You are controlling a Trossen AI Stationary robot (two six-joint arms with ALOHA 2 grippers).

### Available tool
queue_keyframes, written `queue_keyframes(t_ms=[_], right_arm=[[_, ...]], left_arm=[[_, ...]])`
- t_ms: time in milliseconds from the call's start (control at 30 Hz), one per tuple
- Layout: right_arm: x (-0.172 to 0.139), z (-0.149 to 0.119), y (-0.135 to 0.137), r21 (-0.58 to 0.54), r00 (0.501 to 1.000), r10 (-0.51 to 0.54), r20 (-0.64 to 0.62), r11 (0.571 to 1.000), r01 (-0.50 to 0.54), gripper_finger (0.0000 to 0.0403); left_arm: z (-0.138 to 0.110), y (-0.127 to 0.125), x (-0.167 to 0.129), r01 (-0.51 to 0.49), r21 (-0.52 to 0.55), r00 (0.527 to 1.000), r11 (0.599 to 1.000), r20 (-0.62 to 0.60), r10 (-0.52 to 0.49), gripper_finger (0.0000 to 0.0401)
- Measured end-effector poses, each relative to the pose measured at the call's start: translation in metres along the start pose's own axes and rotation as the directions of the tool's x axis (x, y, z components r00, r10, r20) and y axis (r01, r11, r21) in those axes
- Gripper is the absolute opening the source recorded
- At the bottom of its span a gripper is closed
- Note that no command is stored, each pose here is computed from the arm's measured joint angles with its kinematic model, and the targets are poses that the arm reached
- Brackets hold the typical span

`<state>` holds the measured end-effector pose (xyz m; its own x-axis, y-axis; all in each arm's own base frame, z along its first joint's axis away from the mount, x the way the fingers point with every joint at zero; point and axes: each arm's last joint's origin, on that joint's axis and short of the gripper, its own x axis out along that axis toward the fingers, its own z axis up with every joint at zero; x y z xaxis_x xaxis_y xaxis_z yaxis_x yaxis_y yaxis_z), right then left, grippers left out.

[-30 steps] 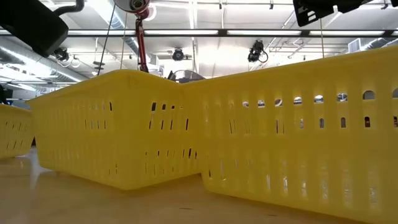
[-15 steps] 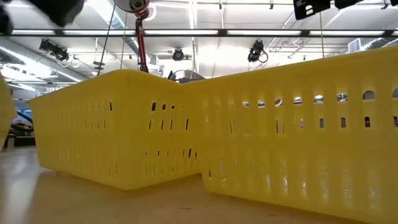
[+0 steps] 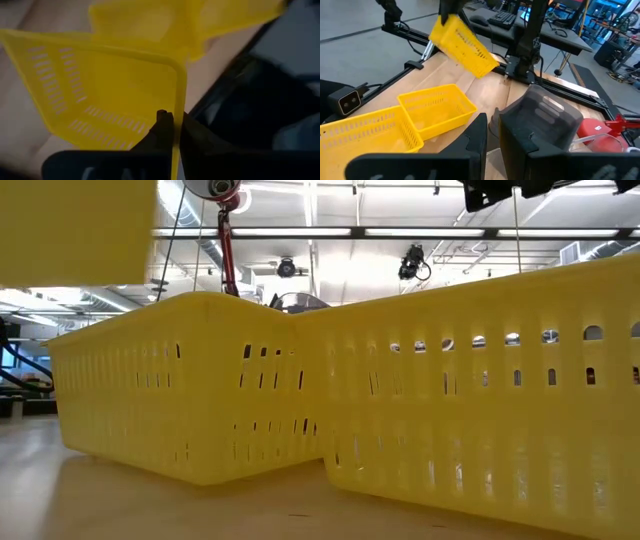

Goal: Stack baskets by color
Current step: Stack the left yellow bin on the middle yellow bin

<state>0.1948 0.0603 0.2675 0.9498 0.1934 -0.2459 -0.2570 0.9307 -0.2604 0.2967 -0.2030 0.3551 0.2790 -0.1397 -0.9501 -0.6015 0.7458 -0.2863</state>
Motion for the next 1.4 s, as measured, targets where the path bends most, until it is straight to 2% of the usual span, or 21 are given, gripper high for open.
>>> queue_keyframes(t_ms=[167, 400, 633, 800, 900, 1000, 1133, 1400], right_arm=[[0.0, 0.0, 0.0, 0.002, 1.0, 0.001, 0.0, 1.0, -0.001, 0.0052], [0.0, 0.0, 0.0, 0.001, 1.0, 0.003, 0.0, 1.0, -0.003, 0.0052], [0.0, 0.0, 0.001, 0.001, 1.0, 0.025, 0.005, 1.0, -0.025, 0.0052], [0.0, 0.0, 0.001, 0.0, 1.0, 0.028, 0.006, 1.0, -0.028, 0.0052], [0.0, 0.0, 0.001, 0.0, 1.0, 0.028, 0.006, 1.0, -0.028, 0.0051], [0.0, 0.0, 0.001, 0.0, 1.0, 0.028, 0.006, 1.0, -0.028, 0.0051], [0.0, 0.0, 0.001, 0.0, 1.0, 0.028, 0.006, 1.0, -0.028, 0.0051], [0.0, 0.0, 0.001, -0.004, 1.0, 0.028, 0.006, 1.0, -0.028, 0.0052]], left_arm=[[0.011, -0.008, -0.019, 0.098, 0.034, 0.989, 0.995, 0.105, -0.101, 0.0017], [0.027, -0.023, -0.006, 0.26, 0.067, 0.953, 0.963, 0.144, -0.267, 0.0016], [0.031, -0.012, 0.033, 0.188, 0.002, 0.981, 0.982, 0.05, -0.188, 0.0016], [0.037, -0.009, 0.055, 0.228, -0.016, 0.974, 0.973, 0.014, -0.228, 0.0016], [0.039, -0.002, 0.067, 0.195, -0.065, 0.98, 0.979, -0.016, -0.197, 0.0016], [0.04, 0.01, 0.082, 0.12, -0.12, 0.991, 0.986, -0.045, -0.126, 0.0016], [0.041, 0.018, 0.089, 0.068, -0.13, 0.995, 0.989, -0.064, -0.076, 0.0016], [0.034, 0.041, 0.087, -0.17, -0.125, 0.975, 0.977, -0.163, 0.149, 0.0016]])
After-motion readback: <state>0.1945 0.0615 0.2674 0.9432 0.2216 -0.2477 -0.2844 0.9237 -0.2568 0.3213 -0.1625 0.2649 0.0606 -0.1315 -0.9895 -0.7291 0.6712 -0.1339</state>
